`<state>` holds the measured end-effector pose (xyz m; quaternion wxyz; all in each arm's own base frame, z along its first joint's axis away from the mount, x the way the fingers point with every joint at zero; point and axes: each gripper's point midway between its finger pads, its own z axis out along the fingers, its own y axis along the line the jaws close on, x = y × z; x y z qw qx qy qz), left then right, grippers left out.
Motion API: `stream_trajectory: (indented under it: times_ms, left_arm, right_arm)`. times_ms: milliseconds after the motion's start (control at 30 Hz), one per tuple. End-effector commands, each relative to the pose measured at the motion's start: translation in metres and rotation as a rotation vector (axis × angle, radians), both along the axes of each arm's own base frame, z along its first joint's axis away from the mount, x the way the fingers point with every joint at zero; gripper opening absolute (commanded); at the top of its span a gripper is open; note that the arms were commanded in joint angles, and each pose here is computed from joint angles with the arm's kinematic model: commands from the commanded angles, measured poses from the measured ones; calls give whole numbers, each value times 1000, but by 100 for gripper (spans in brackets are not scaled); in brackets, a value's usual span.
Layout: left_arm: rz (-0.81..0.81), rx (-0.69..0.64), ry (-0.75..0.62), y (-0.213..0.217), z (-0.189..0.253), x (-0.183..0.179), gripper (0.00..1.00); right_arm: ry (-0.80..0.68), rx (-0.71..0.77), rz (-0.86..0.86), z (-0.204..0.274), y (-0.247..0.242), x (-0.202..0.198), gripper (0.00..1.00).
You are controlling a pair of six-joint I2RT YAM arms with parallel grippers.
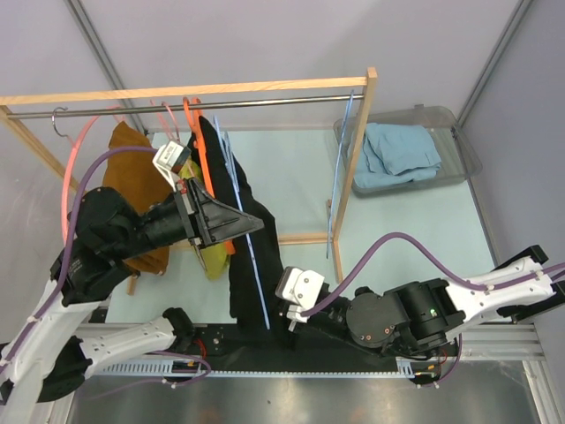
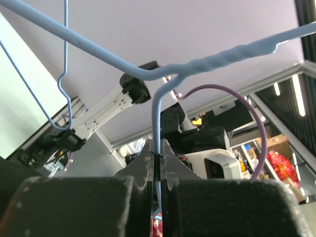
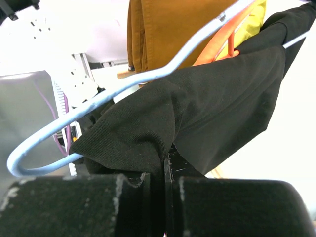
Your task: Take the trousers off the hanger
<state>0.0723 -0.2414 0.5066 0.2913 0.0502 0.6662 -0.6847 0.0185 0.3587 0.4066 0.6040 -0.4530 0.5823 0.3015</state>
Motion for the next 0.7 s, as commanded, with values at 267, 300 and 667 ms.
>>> stream_trajectory:
  times_ms: [267, 300, 667]
  left_arm:
    - [-76, 34, -126, 4, -1, -18, 0]
    - [-75, 38, -124, 4, -3, -17, 0]
    - [-78, 46, -121, 5, -8, -19, 0]
  right_arm:
    - [0, 238, -9, 69, -36, -8, 0]
    - [6, 267, 3, 77, -41, -8, 0]
    - [56, 415, 43, 112, -65, -8, 0]
